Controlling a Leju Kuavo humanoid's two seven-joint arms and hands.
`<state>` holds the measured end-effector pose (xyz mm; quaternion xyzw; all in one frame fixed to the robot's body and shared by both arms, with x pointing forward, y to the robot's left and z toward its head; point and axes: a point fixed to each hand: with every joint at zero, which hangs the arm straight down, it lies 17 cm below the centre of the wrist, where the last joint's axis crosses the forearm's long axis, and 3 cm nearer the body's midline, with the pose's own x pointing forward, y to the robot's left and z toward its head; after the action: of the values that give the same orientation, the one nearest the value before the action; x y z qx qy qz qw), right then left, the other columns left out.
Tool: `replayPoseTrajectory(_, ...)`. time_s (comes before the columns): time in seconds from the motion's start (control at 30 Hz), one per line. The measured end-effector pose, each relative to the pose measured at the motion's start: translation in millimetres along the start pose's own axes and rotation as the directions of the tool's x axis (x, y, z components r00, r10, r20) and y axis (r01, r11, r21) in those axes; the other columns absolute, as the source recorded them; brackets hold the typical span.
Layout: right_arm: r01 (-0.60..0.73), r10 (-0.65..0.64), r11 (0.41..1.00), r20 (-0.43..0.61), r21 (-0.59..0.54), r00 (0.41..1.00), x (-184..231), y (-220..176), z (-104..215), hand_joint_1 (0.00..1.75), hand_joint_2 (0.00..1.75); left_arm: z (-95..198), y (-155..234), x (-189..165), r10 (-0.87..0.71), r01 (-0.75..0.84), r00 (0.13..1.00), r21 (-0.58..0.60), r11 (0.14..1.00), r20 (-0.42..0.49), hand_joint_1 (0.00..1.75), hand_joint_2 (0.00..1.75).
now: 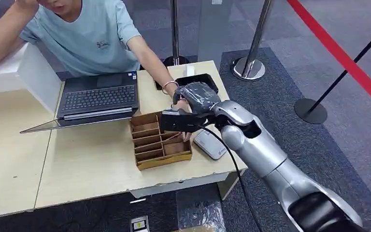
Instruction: Pass the card to the sensor for recognition and then transmit it.
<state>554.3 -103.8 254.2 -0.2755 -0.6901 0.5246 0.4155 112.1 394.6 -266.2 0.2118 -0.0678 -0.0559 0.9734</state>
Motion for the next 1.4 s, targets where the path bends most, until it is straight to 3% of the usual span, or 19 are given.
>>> replayPoseTrajectory(0.2, 0.005, -0.005, 1.0, -0.012, 0.02, 1.0, -5, 11, 3, 0.8, 1.75, 0, 0, 0, 0.0, 0.0, 1.0, 0.0, 1.0, 0.0, 0.0, 1.75)
replayPoseTrajectory(0.27, 0.006, -0.005, 1.0, -0.015, 0.025, 1.0, -6, 13, 3, 0.65, 1.75, 0, 0, 0, 0.003, -0.003, 1.0, 0.0, 1.0, 0.0, 0.0, 1.75)
replayPoseTrajectory(0.37, 0.006, -0.006, 1.0, -0.018, 0.028, 1.0, -7, 15, 3, 0.75, 1.75, 0, 1, 1, 0.005, -0.005, 1.0, 0.002, 1.0, 0.003, 0.0, 1.75)
replayPoseTrajectory(0.5, 0.01, -0.009, 0.999, -0.022, 0.035, 1.0, -9, 20, 5, 0.56, 1.75, 0, 1, 1, 0.009, -0.009, 1.0, 0.002, 1.0, 0.002, 0.0, 1.75)
replayPoseTrajectory(0.6, 0.009, -0.008, 0.999, -0.025, 0.043, 1.0, -10, 24, 5, 0.52, 1.75, 0, 1, 1, 0.011, -0.011, 1.0, 0.002, 1.0, 0.003, 0.0, 1.75)
replayPoseTrajectory(1.4, 0.01, -0.011, 0.989, 0.008, 0.146, 1.0, 12, 83, 3, 0.63, 1.75, 0, 1, 3, 0.005, -0.006, 1.0, 0.002, 1.0, 0.006, 0.0, 1.75)
